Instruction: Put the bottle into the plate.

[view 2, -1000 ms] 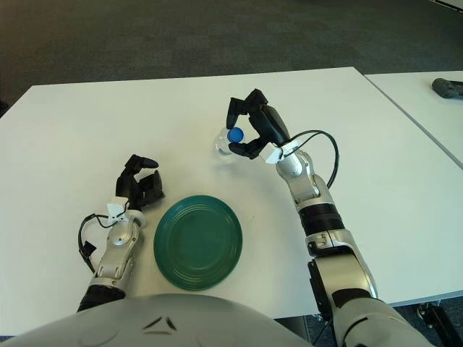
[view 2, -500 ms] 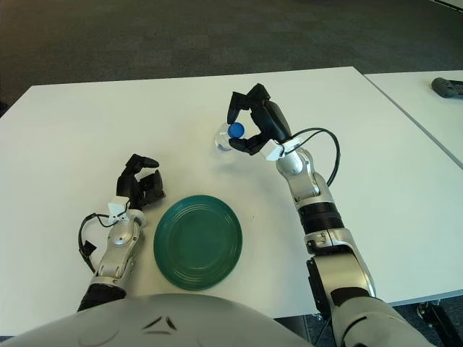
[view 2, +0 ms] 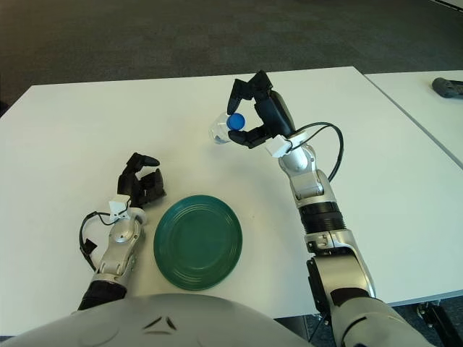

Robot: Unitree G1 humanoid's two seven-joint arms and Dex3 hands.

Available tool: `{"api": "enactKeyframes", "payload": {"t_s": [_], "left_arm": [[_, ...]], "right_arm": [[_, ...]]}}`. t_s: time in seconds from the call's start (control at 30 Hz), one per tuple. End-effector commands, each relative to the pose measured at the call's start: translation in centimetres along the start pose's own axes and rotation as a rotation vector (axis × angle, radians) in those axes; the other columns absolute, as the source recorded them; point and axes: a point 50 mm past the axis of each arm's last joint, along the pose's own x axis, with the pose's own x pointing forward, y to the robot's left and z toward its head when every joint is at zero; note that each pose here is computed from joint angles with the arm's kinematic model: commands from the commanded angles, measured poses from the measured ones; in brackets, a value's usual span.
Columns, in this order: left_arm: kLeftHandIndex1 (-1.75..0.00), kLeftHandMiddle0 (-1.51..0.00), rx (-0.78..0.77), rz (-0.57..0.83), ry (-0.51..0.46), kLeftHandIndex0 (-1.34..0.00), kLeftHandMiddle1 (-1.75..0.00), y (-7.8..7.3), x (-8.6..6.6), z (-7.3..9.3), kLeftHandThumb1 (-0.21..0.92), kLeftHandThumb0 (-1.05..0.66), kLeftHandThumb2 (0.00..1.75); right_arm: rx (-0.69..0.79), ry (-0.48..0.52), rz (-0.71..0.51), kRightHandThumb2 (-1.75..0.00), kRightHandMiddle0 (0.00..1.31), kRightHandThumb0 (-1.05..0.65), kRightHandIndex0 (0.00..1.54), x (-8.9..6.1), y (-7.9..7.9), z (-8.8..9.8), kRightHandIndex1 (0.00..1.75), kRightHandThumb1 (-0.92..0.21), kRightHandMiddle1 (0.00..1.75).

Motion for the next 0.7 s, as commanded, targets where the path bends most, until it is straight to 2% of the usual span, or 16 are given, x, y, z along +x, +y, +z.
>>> {"api": "enactKeyframes", "payload": {"t_s": [0.0,0.3,0.67], "left_arm": [[-1.75,-1.26,-0.043,0.012,0.027,-0.57,-1.75,-0.9,0.0,-0.4,0.38,-0.46,1.23],[-1.75,-1.26,-0.032,0.022,0.042,-0.57,-1.75,-0.9,0.2,-0.7,0.38,-0.46,1.23],[-1.75,-1.26,-0.042,0.023,0.035,-0.56,-1.75,-1.0,0.3,-0.8,0.39,-0.46,1.23]], "right_arm": [[0.027,-0.047,-0.042,-1.50,1.11,-0.05,1.30,0.4,-0.8,1.1,1.75,-0.15,1.75],[0.112,-0.110,-0.059,-1.51,1.08,-0.07,1.28,0.2,-0.7,2.0,1.75,-0.16,1.75],[0.132,-0.156,-0.079,-1.50,1.04,-0.09,1.26,-0.7,-0.5,2.7,1.75,-0.19,1.75]]}}
